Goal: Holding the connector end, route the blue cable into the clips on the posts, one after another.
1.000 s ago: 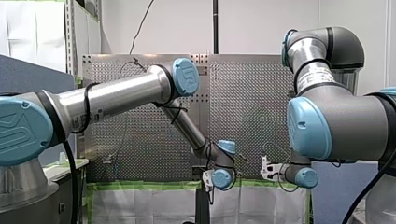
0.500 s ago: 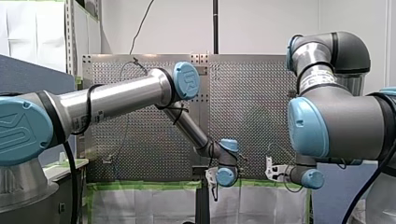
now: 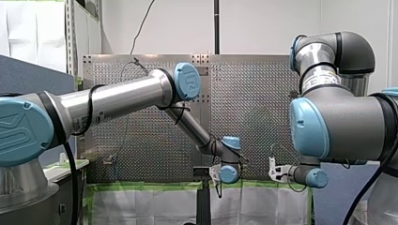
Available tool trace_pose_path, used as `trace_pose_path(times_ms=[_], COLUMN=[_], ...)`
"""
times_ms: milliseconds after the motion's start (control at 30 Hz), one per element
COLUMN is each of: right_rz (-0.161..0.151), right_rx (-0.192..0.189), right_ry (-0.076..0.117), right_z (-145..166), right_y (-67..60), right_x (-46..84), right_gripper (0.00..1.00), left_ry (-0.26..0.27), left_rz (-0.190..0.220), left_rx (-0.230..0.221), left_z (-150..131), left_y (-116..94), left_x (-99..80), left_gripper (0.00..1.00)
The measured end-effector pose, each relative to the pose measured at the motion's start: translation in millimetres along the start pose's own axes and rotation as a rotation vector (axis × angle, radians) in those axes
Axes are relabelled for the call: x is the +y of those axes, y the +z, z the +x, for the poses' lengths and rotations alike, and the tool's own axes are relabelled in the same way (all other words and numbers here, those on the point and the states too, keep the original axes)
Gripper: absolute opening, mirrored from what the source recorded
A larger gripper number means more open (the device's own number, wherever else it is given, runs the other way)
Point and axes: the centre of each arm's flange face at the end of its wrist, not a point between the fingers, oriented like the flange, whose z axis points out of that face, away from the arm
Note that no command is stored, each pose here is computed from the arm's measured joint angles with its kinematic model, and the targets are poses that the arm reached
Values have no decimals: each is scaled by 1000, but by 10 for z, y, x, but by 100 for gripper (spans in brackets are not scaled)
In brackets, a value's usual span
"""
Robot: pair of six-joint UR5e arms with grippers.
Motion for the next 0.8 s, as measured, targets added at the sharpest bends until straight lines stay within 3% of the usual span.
trace_pose_path(times_ms=[367,600,800], right_rz=[11,13,16], right_rx=[-3,3,9], right_ry=[-17,-52,-69], right_z=[28,77,147], right_y=[49,119,213], right_x=[-4,33,83], right_gripper=[0,0,0], left_ry=[19,15,13], left_rz=[-11,-7,-4], left_rx=[38,34,32], left_z=[153,121,115], left_y=[54,90,92], left_x=[19,14,-6], left_gripper=[0,0,0])
